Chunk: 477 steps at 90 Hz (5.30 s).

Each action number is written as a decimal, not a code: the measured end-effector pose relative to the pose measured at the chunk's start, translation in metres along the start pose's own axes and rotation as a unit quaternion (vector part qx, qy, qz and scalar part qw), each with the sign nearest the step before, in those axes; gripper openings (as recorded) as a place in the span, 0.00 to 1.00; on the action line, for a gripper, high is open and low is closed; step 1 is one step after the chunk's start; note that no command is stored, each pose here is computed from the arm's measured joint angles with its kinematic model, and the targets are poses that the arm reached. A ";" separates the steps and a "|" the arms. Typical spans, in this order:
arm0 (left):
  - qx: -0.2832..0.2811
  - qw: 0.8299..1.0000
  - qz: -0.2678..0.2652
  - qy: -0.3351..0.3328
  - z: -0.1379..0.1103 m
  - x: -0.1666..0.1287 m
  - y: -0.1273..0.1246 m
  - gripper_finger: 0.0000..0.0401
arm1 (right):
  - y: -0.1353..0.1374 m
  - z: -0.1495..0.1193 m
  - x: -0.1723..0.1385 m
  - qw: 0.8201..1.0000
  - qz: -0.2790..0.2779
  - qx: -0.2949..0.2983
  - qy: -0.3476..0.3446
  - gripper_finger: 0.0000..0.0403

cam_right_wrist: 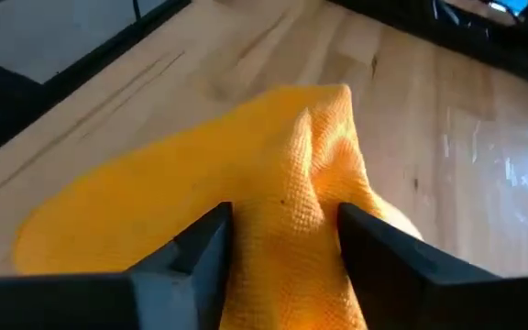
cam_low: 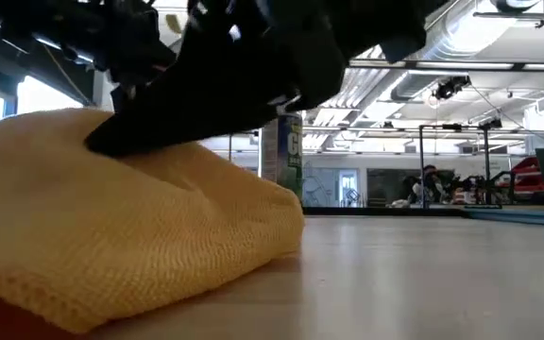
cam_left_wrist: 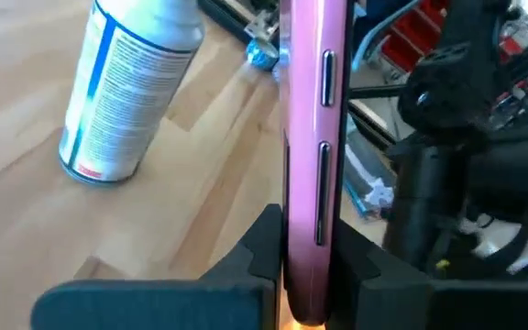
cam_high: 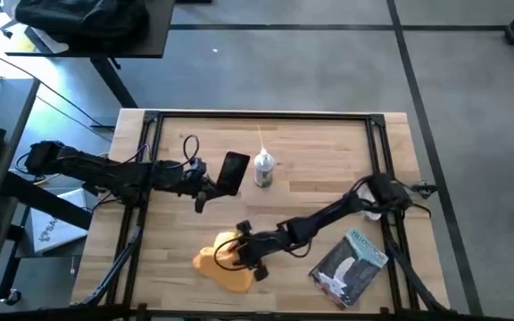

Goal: Apply microfiber cloth
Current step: Wipe the phone with the microfiber towel

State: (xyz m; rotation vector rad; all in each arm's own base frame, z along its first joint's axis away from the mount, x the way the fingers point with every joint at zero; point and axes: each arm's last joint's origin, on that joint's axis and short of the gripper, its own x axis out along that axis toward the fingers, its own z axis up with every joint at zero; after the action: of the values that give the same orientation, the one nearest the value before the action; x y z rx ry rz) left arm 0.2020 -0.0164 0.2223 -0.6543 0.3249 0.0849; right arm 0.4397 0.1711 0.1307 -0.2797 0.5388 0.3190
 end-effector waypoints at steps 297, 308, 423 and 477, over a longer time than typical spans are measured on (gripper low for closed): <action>0.020 0.994 0.063 -0.086 -0.114 0.085 -0.077 0.04 | -0.003 0.068 -0.102 0.820 -0.484 -0.244 0.182 0.00; 0.020 0.994 0.065 -0.086 -0.114 0.085 -0.076 0.04 | -0.011 0.070 -0.101 0.824 -0.479 -0.244 0.177 0.00; 0.025 0.995 0.063 -0.079 -0.117 0.084 -0.077 0.04 | -0.019 0.075 -0.100 0.821 -0.441 -0.311 0.186 0.00; 0.024 0.995 0.070 -0.073 -0.118 0.084 -0.075 0.04 | -0.034 0.080 -0.099 0.829 -0.431 -0.318 0.161 0.00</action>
State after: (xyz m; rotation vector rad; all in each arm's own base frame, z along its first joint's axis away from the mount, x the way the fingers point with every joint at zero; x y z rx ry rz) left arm 0.2626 -0.1500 0.1507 -0.5731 0.2306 0.2576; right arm 0.4085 0.1449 0.2559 -1.2016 0.5690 -0.4660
